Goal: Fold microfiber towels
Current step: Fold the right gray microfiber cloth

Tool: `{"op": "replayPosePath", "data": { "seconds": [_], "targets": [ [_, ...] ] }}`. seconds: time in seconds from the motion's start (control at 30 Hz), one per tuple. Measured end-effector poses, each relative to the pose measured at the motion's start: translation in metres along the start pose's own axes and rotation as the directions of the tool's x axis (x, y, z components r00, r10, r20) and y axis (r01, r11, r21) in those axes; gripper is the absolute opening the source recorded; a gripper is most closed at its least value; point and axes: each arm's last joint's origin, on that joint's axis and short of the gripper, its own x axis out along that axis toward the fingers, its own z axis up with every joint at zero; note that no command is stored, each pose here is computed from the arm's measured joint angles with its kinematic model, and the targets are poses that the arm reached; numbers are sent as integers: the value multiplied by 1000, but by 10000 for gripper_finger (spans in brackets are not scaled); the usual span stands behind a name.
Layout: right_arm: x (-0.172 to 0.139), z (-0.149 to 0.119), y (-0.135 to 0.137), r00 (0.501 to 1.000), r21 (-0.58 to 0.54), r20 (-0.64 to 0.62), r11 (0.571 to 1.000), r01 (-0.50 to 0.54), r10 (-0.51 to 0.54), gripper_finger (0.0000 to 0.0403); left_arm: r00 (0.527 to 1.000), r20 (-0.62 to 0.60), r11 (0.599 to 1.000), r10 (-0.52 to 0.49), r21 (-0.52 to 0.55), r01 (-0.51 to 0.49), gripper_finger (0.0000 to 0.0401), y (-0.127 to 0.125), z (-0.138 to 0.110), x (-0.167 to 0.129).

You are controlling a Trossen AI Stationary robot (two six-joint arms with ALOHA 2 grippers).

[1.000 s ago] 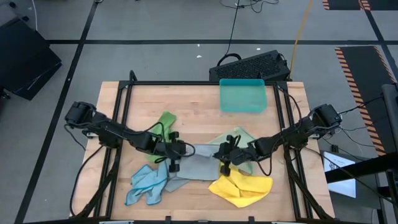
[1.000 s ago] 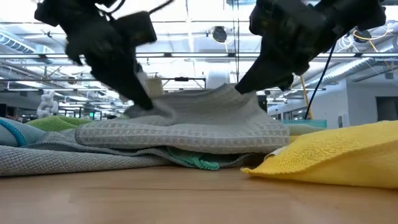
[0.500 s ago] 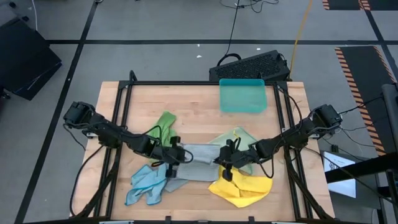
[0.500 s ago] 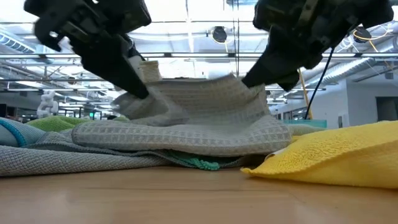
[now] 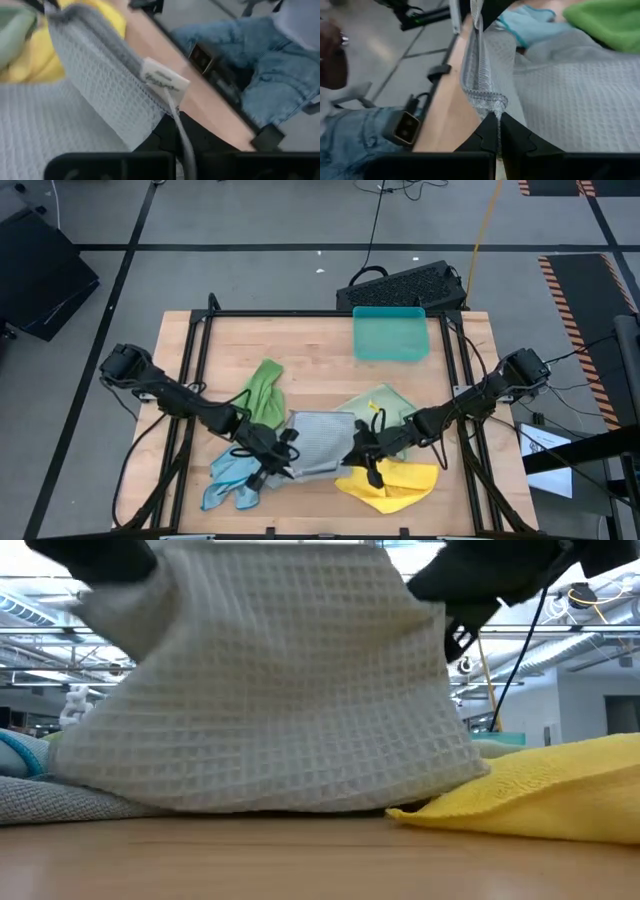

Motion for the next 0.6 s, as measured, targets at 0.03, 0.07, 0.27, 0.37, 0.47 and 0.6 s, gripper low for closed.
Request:
{"op": "replayPosePath", "data": {
  "seconds": [0.03, 0.07, 0.27, 0.37, 0.47, 0.6],
  "targets": [
    [0, 0, 1, 1000, 0, -1, 1000, -13, 13, 4, 1000, 12, 1000, -5, 3, 5, 7, -1, 2, 0],
    [0, 0, 2, 1000, 2, -1, 1000, -19, 19, 4, 1000, 13, 1000, -7, 0, 7, 10, -2, 2, 0],
    [-1, -4, 17, 996, 21, -3, 996, -84, 84, 4, 997, 68, 999, -38, -28, 40, 6, -13, 7, 3],
    [-3, -5, 27, 992, 9, 23, 992, -124, 124, 4, 992, 114, 998, -59, -6, 60, 7, -21, 11, 5],
    [-4, -5, 35, 987, 4, 51, 989, -150, 149, 4, 990, 132, 999, -54, 10, 53, 7, -29, 12, 6],
    [-6, -8, 42, 991, 30, 87, 994, -103, 100, 4, 990, 139, 999, 0, -35, 5, 5, -35, 12, 7]
  ]
}}
